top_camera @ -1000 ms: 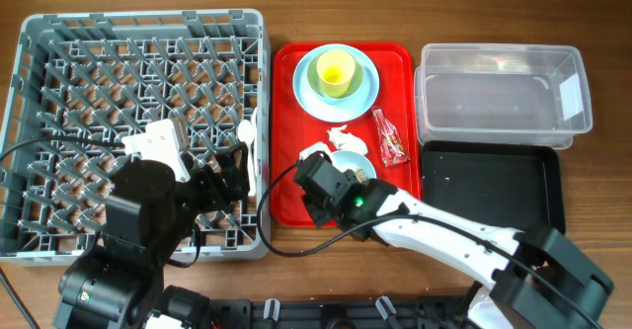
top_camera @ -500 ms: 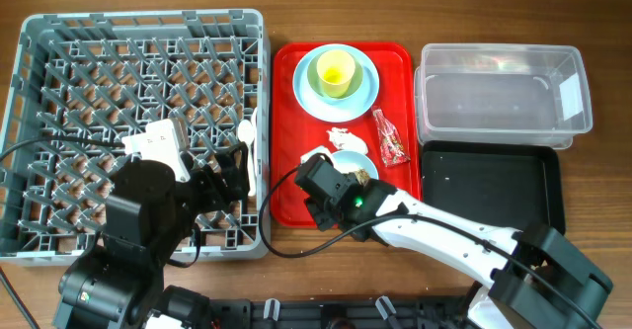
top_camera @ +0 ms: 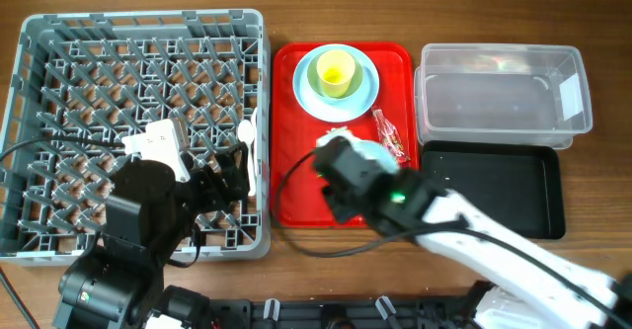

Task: Sort waste into correct bins and load items into the dishwasher rack
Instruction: 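Lift the bowl right and tip the rice onto the black tray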

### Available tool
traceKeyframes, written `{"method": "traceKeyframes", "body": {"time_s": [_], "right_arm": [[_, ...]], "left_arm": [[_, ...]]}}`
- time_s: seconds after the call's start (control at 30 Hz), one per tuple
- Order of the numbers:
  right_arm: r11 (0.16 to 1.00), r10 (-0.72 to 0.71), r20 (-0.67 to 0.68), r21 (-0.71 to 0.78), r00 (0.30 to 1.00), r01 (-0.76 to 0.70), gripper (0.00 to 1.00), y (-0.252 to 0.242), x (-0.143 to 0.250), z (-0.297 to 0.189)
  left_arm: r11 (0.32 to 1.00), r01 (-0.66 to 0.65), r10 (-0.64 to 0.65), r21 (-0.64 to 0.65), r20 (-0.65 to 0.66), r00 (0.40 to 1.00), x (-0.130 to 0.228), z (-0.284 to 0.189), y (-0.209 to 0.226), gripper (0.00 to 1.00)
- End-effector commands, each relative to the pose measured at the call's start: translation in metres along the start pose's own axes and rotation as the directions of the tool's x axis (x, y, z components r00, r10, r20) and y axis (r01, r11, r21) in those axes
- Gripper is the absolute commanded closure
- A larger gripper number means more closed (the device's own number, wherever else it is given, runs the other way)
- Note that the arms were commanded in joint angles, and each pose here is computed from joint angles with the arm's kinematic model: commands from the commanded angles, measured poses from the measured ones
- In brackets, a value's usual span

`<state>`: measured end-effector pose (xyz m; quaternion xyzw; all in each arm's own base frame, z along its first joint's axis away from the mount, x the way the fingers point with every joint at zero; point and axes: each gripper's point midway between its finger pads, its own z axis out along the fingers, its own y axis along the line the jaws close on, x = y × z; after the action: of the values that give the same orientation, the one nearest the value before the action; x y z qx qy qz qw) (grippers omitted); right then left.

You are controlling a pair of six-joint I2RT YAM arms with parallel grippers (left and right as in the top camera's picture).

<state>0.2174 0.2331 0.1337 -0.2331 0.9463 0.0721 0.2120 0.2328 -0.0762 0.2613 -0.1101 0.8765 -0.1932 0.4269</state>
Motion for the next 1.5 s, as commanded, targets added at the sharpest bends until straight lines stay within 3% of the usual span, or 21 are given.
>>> {"method": "traceKeyframes", "body": {"time_s": [0.0,0.27,0.43,0.7,1.0,1.17,1.27,1.33,1.47], "right_arm": [[0.979,0.201,0.061,0.034,0.978,-0.203,0.96,-0.049,-0.007,-0.036],[0.871,0.486,0.155,-0.166,0.86,-0.463,0.96,-0.145,0.007,-0.103],[0.759,0.619,0.226,-0.42,0.752,-0.498,0.96,-0.181,0.013,-0.126],[0.503,0.811,0.219,-0.736,0.543,-0.454,0.96,-0.216,0.045,-0.103],[0.302,0.905,0.076,-0.809,0.419,-0.505,0.96,-0.238,0.065,-0.069],[0.204,0.951,0.039,-0.823,0.306,-0.53,0.96,-0.252,0.075,-0.075],[0.189,0.964,0.054,-0.826,0.26,-0.531,0.96,-0.263,0.079,-0.079],[0.124,0.981,0.021,-0.833,0.193,-0.539,0.96,-0.272,0.083,-0.083],[0.088,0.985,-0.002,-0.85,0.17,-0.519,0.96,-0.269,0.08,-0.088]], "left_arm": [[1.0,0.009,-0.009,-0.005,0.025,1.0,-0.007,-0.004,0.0,0.0],[1.0,0.009,-0.009,-0.005,0.025,1.0,-0.007,-0.004,0.0,0.0],[1.0,0.009,-0.009,-0.005,0.025,1.0,-0.007,-0.004,0.0,0.0],[1.0,0.009,-0.009,-0.005,0.025,1.0,-0.007,-0.004,0.0,0.0],[1.0,0.009,-0.009,-0.005,0.025,1.0,-0.007,-0.004,0.0,0.0],[1.0,0.009,-0.009,-0.005,0.025,1.0,-0.007,-0.004,0.0,0.0],[1.0,0.009,-0.009,-0.005,0.025,1.0,-0.007,-0.004,0.0,0.0],[1.0,0.009,-0.009,-0.005,0.025,1.0,-0.007,-0.004,0.0,0.0],[1.0,0.009,-0.009,-0.005,0.025,1.0,-0.007,-0.004,0.0,0.0]]}}
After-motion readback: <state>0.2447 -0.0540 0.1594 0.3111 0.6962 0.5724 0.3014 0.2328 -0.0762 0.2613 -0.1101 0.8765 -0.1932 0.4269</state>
